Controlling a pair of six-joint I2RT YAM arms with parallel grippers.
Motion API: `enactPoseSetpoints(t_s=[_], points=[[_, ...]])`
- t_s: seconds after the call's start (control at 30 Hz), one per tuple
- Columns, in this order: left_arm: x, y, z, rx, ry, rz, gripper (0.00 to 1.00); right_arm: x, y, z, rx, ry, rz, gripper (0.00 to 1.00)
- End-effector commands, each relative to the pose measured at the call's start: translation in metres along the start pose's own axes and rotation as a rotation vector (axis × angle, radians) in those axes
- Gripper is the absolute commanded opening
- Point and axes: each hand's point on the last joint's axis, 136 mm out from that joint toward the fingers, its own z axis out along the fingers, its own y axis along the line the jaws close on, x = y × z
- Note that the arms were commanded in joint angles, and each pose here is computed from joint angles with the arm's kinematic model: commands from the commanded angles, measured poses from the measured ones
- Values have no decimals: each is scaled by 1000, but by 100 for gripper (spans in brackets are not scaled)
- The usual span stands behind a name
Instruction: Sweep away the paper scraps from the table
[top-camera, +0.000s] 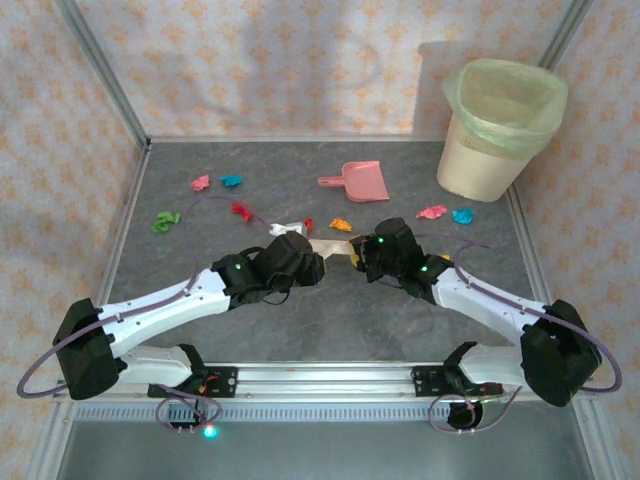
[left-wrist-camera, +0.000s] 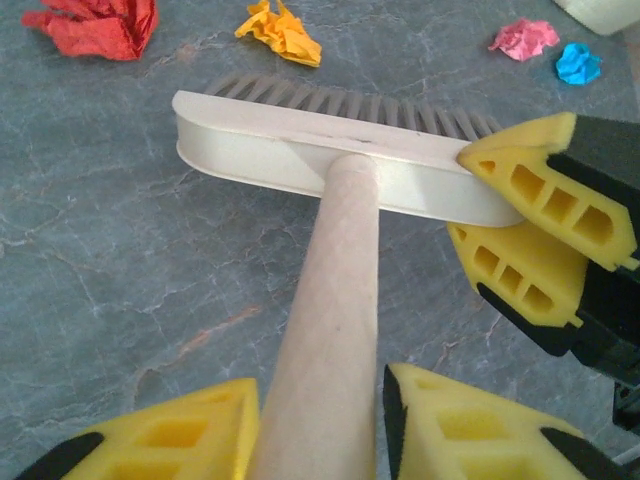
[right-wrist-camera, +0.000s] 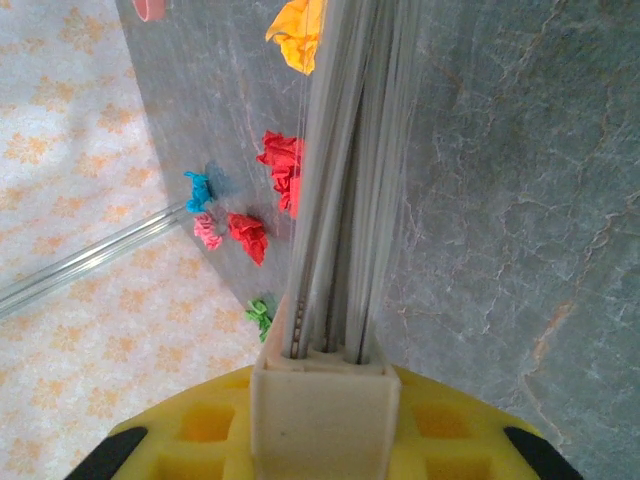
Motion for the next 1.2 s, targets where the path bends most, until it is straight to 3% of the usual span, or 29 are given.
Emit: enactPoseSetpoints(t_s=[0.0, 0.1, 0.27, 0.37, 0.47, 0.6, 0.73, 0.87, 1.0, 1.17], points=[[-15, -7, -6, 5, -56, -10, 27, -3, 15, -9, -44, -25, 20, 0], [-17, -5, -8, -5, -65, -6, 20, -2, 15, -9, -41, -23, 17, 0], [-18, -3, -8, -18, -72, 3, 0, -4, 14, -11, -42, -30, 9, 0], [-22, -5, -12, -22, -83, 18, 0, -6, 13, -11, -33, -43, -22, 3], [-33, -7, -24, -18, -120, 35, 0, -6, 23, -25, -80, -62, -78, 29], [-53, -5, -48, -32, -213, 48, 0, -27, 17, -50, -53, -192, -134, 52], [-75, 12, -78, -79, -351, 44, 0, -54, 17, -81, -63, -366, -179, 61], [-90, 38, -108, -129, -505, 3, 0, -70, 28, -94, -45, -488, -261, 61], [-93, 65, -119, -151, -637, -45, 0, -78, 43, -82, 73, -565, -332, 64], [-94, 88, -124, -221, -722, -56, 0, -79, 64, -32, 156, -587, -330, 66]])
